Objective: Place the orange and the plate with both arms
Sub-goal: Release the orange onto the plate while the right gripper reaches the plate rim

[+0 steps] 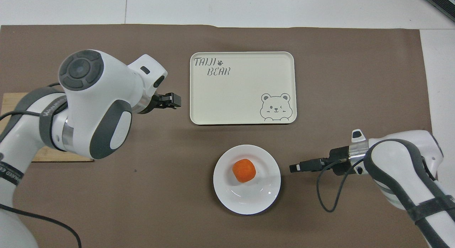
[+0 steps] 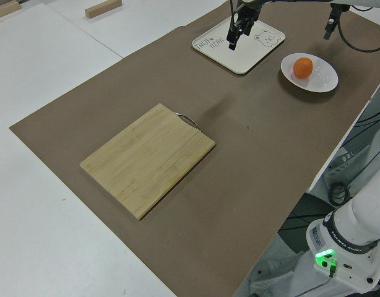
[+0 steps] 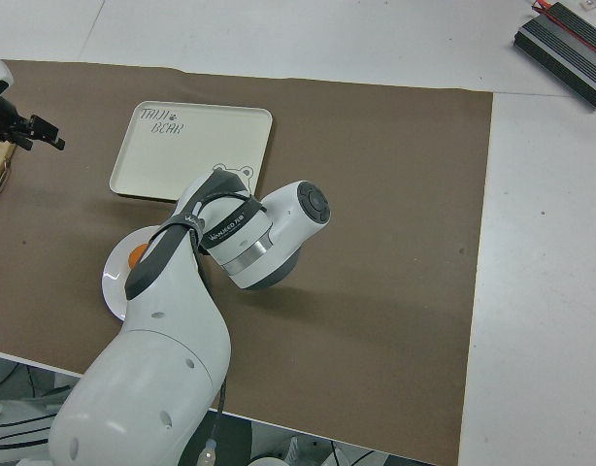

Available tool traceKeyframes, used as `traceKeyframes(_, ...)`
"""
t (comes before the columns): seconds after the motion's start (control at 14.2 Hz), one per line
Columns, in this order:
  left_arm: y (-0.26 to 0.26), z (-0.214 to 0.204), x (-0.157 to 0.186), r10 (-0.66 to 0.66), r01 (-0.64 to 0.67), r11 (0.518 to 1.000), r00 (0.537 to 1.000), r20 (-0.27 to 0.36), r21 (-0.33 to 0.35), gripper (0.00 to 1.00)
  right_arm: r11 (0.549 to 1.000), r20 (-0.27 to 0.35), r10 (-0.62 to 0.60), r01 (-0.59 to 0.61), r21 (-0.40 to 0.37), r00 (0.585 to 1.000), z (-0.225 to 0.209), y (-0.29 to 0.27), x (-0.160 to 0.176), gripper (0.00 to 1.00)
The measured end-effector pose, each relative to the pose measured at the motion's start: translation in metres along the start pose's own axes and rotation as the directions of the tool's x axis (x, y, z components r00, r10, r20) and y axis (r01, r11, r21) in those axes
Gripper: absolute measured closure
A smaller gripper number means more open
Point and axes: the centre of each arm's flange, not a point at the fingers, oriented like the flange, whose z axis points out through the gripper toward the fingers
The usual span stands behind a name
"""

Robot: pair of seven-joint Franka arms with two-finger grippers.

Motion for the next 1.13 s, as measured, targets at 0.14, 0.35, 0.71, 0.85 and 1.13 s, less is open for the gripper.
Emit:
traceKeyframes(0.14,-0.041,-0.007,0.012,0.032,-0.032,0.999,0.999,0.004,0.006,0.0,0.999,-0.006,0.028,-0.028,0.023,1.0,0.028,0.013,-0.004,0.0)
traceKeyframes(0.35,-0.095,-0.025,0.022,0.061,-0.061,0.998,0.998,0.001,0.01,0.0,0.997,-0.004,0.064,-0.064,0.035,0.998,0.063,0.019,-0.005,0.0)
traceKeyframes(0.71,-0.158,-0.08,0.019,0.07,-0.071,0.997,0.997,0.009,0.028,0.0,0.997,0.006,0.071,-0.071,0.035,0.997,0.077,0.017,-0.009,0.0)
traceKeyframes(0.85,-0.164,-0.104,0.012,0.09,-0.092,0.992,0.996,0.026,0.083,0.0,0.997,0.01,0.072,-0.072,0.036,0.997,0.08,0.016,-0.013,0.0)
traceKeyframes(1.13,-0.163,-0.144,-0.003,0.108,-0.111,0.989,0.994,0.029,0.102,0.0,0.995,0.021,0.08,-0.081,0.055,0.997,0.091,0.009,-0.022,0.0)
